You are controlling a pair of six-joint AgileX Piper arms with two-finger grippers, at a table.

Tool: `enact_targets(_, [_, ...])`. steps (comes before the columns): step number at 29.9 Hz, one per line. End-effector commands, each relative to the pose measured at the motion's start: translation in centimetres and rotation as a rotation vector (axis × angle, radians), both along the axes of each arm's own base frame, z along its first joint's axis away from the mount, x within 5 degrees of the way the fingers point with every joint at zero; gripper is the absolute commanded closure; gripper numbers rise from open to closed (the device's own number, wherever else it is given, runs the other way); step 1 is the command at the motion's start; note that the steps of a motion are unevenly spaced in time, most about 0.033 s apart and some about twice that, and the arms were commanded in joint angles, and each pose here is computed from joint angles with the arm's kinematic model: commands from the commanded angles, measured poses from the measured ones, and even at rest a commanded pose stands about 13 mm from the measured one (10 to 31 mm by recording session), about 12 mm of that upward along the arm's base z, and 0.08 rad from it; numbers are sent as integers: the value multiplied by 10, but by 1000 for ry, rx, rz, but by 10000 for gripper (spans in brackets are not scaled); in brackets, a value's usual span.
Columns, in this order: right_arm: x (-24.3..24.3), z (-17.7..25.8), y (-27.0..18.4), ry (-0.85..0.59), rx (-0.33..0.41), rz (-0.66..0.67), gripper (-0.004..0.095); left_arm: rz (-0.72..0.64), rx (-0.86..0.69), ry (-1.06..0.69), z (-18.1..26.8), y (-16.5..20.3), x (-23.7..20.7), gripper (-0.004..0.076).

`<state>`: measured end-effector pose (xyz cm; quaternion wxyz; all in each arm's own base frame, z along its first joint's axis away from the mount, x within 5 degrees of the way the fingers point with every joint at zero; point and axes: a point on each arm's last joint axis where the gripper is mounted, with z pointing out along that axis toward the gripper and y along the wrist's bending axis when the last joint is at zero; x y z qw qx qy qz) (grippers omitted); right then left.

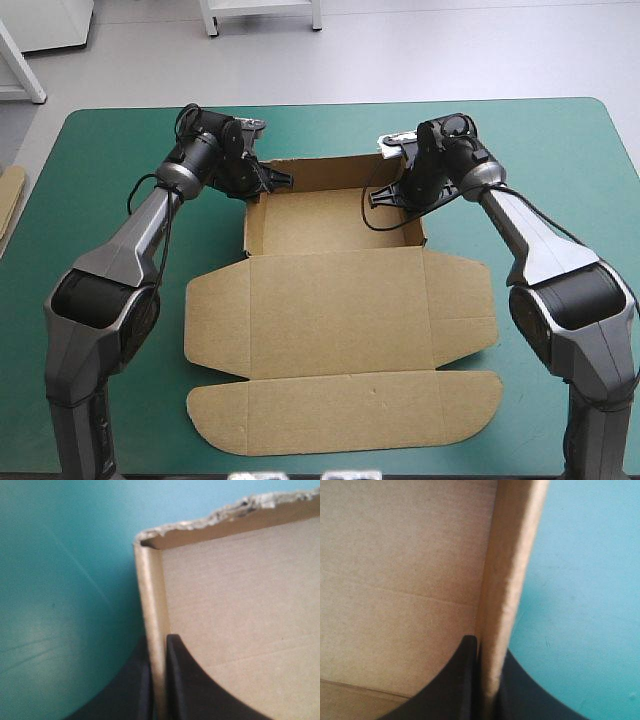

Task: Fold the box

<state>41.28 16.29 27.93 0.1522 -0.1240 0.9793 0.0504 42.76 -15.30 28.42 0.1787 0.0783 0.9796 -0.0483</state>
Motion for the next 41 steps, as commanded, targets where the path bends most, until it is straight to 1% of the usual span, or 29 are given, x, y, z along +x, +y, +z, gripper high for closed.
enact_targets(1, [-3,26,2,-93,17,51,838,-50,-37,-106,31,-4,-6,694])
enact_targets(5, [0,38,0,-152,-6,51,723,-57,-34,-107,31,-4,-6,577])
enact_targets(8, [2,52,-1,-189,8,29,616,-57,-36,-104,31,-4,-6,467])
enact_targets(11, [2,60,-1,-213,13,24,514,-57,-37,-106,32,-4,-7,376])
enact_targets(13, [2,65,-1,-225,15,19,482,-53,-43,-120,37,-4,-7,327])
enact_targets(15, [2,69,-2,-233,16,17,472,-51,-54,-150,46,-4,-7,288])
enact_targets(17, [1,71,-2,-230,12,17,472,-49,-67,-185,59,-4,-7,272])
enact_targets(19, [0,73,-3,-231,10,16,472,-50,-78,-217,72,-4,-8,272])
enact_targets(23, [-1,77,-6,-229,-23,12,472,-49,-81,-222,88,-2,-13,270])
enact_targets(28, [-5,84,-8,-245,-20,11,472,-43,-61,-178,92,1,-18,270])
enact_targets(32, [-8,91,-9,-257,-13,10,472,-47,-66,-174,93,0,-20,270])
enact_targets(34, [-11,95,-10,-268,-11,14,472,-65,-74,-192,101,1,-25,270])
enact_targets(38, [-17,107,-13,-295,-6,18,472,-147,-68,-266,128,2,-43,276])
enact_targets(41, [-24,118,-15,-322,-2,32,473,-208,-102,-343,153,4,-60,292])
